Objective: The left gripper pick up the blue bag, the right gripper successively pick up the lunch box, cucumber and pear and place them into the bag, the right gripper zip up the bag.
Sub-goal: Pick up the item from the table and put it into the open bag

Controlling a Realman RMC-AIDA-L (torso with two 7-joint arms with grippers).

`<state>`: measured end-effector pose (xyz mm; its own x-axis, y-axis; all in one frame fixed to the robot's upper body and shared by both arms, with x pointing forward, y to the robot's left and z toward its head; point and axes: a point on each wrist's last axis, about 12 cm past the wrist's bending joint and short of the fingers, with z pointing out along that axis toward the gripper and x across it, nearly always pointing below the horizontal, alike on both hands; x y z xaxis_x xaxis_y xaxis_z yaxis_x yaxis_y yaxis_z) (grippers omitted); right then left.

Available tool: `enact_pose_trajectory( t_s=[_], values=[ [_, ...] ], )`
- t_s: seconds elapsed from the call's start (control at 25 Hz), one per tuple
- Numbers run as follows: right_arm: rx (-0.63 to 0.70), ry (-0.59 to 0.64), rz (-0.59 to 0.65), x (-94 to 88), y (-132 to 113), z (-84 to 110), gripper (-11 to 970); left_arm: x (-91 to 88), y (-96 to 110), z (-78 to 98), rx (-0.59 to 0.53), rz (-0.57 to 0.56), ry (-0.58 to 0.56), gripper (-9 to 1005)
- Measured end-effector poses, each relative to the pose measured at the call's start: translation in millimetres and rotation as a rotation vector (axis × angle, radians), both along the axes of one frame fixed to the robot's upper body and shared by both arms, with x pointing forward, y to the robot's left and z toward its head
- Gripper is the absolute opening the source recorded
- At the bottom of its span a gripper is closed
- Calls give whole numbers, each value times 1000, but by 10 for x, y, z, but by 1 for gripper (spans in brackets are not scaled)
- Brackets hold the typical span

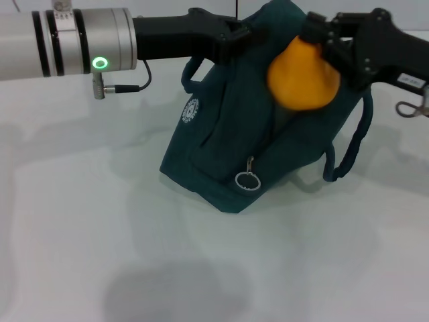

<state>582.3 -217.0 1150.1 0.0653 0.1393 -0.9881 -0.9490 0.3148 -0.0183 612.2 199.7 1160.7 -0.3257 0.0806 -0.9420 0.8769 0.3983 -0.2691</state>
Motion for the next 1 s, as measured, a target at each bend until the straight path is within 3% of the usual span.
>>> enact_pose_trajectory(
  t_s=[0.52, 1.0],
  values=[
    [-140, 47, 57, -19, 181, -176, 89, -2, -5, 1, 1, -3, -1, 85],
    [-149, 57, 43, -12, 250, -220, 120, 15, -46, 19, 1, -12, -4, 86]
  ],
)
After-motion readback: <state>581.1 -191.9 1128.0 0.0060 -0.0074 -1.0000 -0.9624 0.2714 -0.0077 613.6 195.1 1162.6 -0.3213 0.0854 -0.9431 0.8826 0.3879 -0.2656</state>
